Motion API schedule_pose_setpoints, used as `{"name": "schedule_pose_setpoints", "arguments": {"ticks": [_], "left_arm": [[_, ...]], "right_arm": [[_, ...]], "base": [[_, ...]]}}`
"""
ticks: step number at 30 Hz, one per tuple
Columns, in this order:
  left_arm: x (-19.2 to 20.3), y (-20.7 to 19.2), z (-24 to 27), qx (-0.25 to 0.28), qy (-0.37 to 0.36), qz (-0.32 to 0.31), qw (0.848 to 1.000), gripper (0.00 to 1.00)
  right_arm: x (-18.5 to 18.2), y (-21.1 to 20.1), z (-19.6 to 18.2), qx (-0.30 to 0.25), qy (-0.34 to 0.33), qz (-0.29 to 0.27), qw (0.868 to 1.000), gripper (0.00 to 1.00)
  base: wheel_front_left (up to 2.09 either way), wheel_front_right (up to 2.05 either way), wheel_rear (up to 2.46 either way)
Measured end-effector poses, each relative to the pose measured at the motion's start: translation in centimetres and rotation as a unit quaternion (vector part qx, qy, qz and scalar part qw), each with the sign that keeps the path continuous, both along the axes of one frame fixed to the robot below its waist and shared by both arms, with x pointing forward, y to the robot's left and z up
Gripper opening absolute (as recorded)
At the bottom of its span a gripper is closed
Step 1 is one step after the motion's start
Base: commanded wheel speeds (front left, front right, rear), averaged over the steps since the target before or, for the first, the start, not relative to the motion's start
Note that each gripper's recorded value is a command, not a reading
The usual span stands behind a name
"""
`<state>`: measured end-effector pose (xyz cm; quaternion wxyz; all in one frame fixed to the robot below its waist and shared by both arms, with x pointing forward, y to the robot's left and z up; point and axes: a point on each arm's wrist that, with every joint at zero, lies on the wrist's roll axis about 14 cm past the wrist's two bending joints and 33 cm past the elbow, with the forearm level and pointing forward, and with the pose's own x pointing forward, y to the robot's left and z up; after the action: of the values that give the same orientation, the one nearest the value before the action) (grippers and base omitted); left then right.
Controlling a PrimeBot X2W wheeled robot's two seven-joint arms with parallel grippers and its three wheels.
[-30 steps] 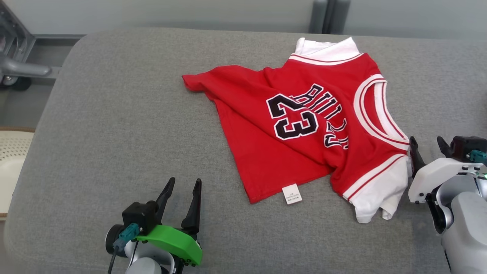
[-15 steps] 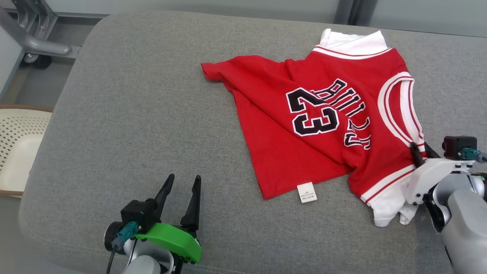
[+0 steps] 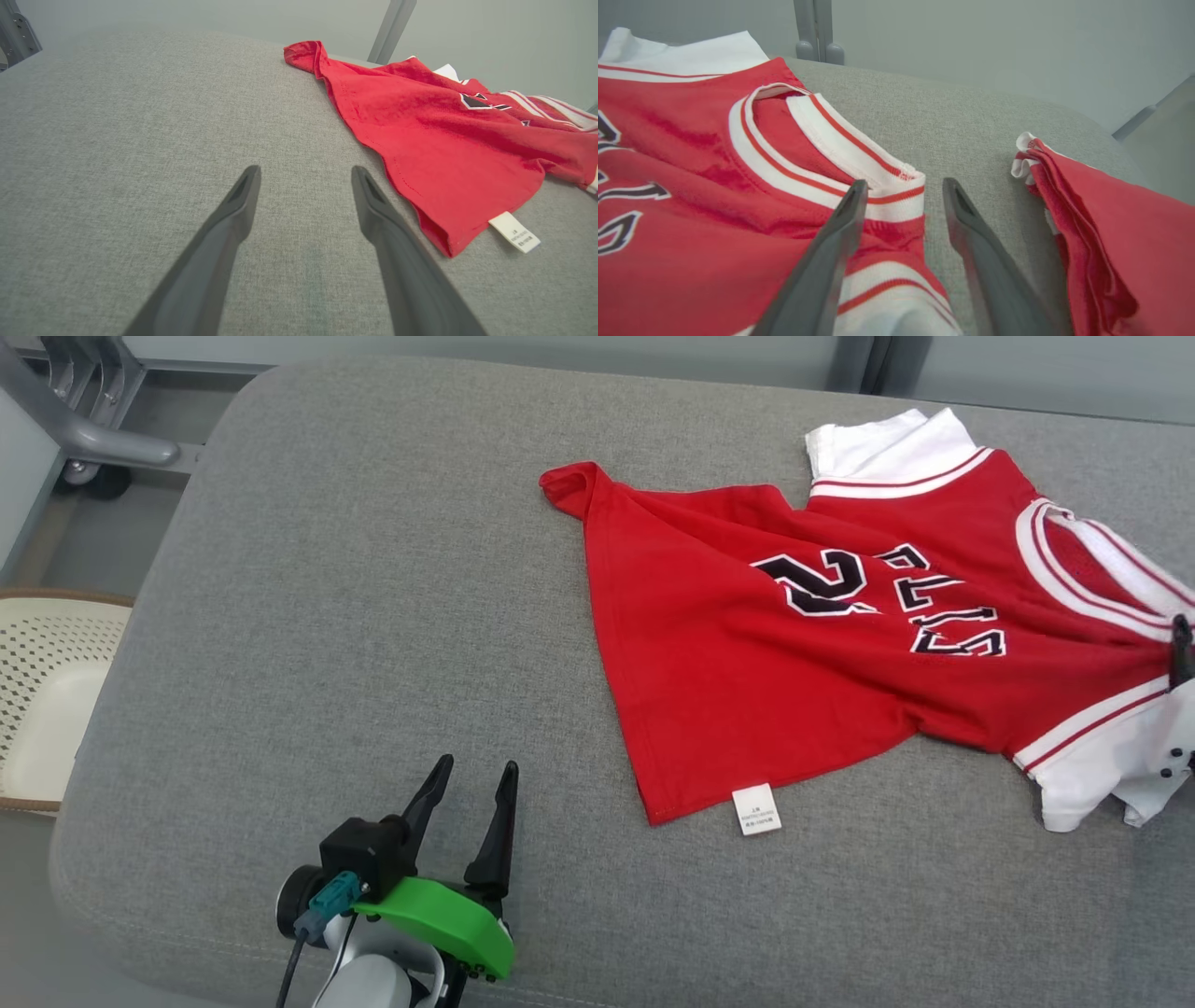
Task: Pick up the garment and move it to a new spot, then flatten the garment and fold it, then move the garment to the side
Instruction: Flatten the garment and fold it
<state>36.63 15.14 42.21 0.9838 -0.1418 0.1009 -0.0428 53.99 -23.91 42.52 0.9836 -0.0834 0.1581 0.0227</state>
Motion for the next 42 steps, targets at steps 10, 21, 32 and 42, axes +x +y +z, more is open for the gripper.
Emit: {"name": "schedule_pose_setpoints", "arguments": {"ticks": [10,21,32,42], "left_arm": [[-0.3,-2.1,0.8,-0.014,-0.011,-0.028,0.999,1.00],[0.3,-6.2,0.5,-0.024,-0.007,-0.088,0.996,1.00],[0.4,-11.1,-2.3,-0.081,0.057,-0.144,0.985,1.00],[0.6,-12.0,-4.5,-0.079,0.093,-0.154,0.980,1.00]], "right_arm": [[-1.8,0.6,3.0,0.023,-0.064,-0.013,0.998,1.00],[-8.0,1.7,5.4,0.060,-0.131,-0.009,0.990,1.00],[-13.5,-1.9,4.7,0.070,-0.132,-0.068,0.986,1.00],[-15.1,-4.7,4.5,0.058,-0.130,-0.105,0.984,1.00]], "base": [[0.00,0.00,0.00],[0.00,0.00,0.00],[0.00,0.00,0.00],[0.00,0.00,0.00]]}}
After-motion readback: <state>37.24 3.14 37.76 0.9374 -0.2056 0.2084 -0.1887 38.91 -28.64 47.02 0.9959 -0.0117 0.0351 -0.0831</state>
